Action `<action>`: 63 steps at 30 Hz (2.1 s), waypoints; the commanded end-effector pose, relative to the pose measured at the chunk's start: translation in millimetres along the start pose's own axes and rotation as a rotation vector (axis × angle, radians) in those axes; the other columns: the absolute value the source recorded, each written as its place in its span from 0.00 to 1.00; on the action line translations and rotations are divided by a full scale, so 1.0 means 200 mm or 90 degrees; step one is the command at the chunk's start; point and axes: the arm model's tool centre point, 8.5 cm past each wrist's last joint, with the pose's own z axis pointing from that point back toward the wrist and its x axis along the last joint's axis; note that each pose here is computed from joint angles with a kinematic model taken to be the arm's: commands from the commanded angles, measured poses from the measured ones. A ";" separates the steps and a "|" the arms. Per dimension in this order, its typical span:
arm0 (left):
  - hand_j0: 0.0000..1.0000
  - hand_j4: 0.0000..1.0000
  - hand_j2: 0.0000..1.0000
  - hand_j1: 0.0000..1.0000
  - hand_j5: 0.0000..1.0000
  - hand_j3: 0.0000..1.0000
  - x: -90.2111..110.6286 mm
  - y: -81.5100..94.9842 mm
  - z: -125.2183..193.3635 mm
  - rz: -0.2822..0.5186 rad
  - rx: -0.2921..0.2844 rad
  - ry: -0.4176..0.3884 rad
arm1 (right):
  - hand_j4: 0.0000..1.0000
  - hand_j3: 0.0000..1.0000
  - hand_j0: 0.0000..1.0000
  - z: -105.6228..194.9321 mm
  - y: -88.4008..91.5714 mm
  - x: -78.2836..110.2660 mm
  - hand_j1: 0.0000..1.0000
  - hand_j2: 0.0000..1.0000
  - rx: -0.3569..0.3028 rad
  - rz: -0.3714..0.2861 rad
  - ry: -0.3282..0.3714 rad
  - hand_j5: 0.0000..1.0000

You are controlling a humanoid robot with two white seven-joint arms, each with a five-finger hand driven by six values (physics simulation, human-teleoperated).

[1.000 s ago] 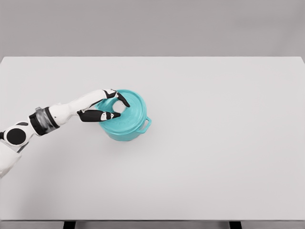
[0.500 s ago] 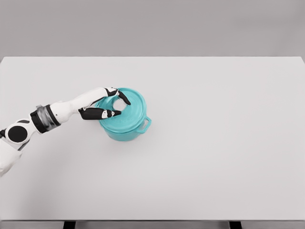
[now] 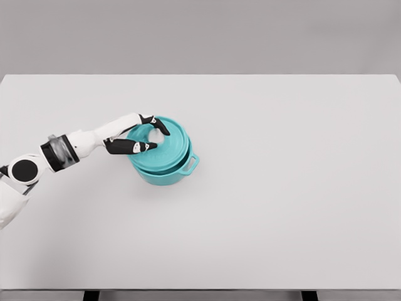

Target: Cover the pot with left arm

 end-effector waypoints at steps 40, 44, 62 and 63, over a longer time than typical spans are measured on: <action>0.60 0.60 0.60 0.60 0.60 0.60 0.03 -0.03 0.00 0.003 -0.011 -0.015 | 1.00 1.00 1.00 0.00 0.00 0.00 1.00 1.00 0.000 0.001 -0.001 1.00; 0.61 0.61 0.61 0.61 0.61 0.61 0.03 -0.03 0.00 0.003 -0.012 -0.015 | 1.00 1.00 1.00 0.00 0.00 0.00 1.00 1.00 0.000 0.000 0.000 1.00; 0.92 0.92 0.92 0.92 0.92 0.92 0.02 -0.03 0.01 0.003 -0.011 -0.008 | 1.00 1.00 1.00 0.00 0.00 0.00 1.00 1.00 0.000 0.000 0.000 1.00; 0.92 0.92 0.92 0.92 0.92 0.92 0.01 -0.03 0.01 0.005 -0.013 -0.006 | 1.00 1.00 1.00 0.00 0.00 0.00 1.00 1.00 0.000 0.000 0.000 1.00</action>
